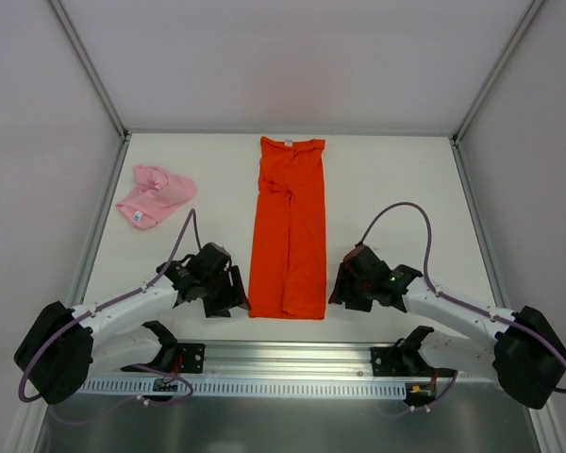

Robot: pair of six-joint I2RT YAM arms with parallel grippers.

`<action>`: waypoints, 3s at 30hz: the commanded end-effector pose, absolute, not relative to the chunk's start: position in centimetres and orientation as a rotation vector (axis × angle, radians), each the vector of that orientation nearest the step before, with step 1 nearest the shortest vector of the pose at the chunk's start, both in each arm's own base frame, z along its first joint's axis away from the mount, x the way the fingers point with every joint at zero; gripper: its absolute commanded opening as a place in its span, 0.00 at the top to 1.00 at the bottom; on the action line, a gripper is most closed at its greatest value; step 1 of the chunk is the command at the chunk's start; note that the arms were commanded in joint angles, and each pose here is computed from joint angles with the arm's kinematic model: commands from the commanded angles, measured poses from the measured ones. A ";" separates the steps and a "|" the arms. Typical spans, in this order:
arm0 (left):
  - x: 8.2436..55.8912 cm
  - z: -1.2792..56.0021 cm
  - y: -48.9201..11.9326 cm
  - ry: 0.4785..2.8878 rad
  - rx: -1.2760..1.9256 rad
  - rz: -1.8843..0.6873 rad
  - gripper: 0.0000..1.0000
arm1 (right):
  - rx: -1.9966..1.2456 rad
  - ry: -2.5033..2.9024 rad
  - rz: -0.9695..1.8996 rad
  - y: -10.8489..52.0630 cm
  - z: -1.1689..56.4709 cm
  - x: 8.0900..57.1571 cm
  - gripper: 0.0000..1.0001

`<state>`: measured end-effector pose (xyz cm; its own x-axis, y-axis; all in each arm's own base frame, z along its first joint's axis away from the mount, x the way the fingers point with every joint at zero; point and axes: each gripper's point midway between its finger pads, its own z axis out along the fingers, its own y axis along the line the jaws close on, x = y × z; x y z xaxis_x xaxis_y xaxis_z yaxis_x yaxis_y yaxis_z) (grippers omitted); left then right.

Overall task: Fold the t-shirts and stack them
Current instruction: Grab the bottom of the folded rectangular tshirt with both arms

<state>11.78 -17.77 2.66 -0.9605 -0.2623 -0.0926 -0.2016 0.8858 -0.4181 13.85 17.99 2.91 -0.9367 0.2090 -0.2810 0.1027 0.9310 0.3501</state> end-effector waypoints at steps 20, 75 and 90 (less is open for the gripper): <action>12.5 1.0 -20.1 2.834 -0.569 -0.535 0.36 | 0.494 2.699 0.634 19.0 3.1 13.1 0.48; 10.7 -1.3 -18.1 2.798 -0.715 -0.419 0.86 | 0.569 2.749 0.504 20.4 -0.9 10.3 0.58; 10.6 -1.1 -17.9 2.792 -0.719 -0.431 1.00 | 0.568 2.766 0.459 18.9 -1.6 9.5 0.50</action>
<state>11.77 -21.00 1.02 -0.8512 -0.5163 -0.0941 -0.4239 0.7821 -0.4568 10.84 23.30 2.15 -0.8826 0.4411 -0.1627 0.2937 0.7874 0.5420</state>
